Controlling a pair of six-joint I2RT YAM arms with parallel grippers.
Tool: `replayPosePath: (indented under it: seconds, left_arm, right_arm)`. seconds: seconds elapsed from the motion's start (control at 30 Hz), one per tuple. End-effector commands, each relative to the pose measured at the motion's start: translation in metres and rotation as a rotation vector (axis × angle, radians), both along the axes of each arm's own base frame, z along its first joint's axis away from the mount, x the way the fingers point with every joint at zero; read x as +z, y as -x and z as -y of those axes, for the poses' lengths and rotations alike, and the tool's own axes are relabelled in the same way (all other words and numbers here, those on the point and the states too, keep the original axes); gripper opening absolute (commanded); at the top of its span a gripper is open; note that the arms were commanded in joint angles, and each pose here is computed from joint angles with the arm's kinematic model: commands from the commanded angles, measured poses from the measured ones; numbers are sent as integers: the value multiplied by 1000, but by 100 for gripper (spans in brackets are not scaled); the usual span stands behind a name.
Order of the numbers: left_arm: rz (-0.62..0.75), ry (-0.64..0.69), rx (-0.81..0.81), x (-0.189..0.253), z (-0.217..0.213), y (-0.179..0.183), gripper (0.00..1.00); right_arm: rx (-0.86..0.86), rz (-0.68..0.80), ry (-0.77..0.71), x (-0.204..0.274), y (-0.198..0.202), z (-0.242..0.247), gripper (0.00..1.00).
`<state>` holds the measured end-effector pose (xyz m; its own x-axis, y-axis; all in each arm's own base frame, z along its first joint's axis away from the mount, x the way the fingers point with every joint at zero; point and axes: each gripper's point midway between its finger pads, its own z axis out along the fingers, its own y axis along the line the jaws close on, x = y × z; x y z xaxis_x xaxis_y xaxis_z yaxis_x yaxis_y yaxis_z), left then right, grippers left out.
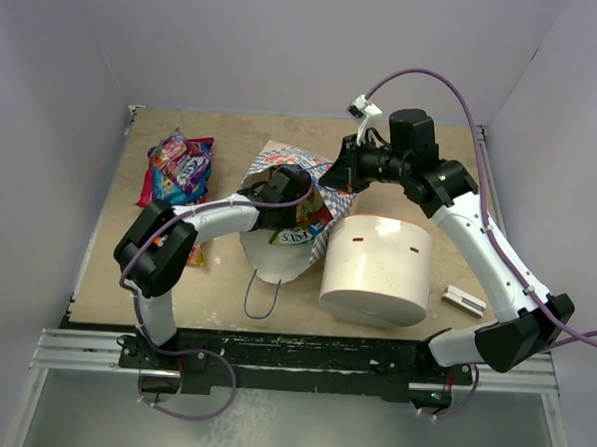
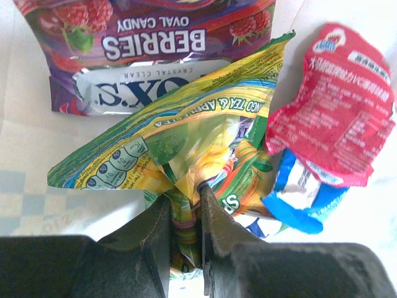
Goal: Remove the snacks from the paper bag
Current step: Take out the snack from the paper bag.
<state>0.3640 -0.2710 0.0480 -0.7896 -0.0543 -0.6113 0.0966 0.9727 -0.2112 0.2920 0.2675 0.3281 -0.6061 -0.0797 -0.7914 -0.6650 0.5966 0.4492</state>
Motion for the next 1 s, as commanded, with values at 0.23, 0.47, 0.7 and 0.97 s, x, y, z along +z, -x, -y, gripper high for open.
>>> replayPosePath:
  seconds: [0.23,0.47,0.7,0.97]
  left_arm:
    - [-37,80,-55,52,-2,48,2]
    - [-10,92,-128,94,-3,96,1]
    - [8,135,-150,135,-23,135,0]
    - [81,300,-161,197,-44,170,0]
  right_arm:
    - [7,27,-36,13,2,-3,0]
    - [11,31,-45,15,2,-4,0]
    - [-6,34,-32,15,-1,-2,0]
    - [2,14,-44,12,-1,-5,0]
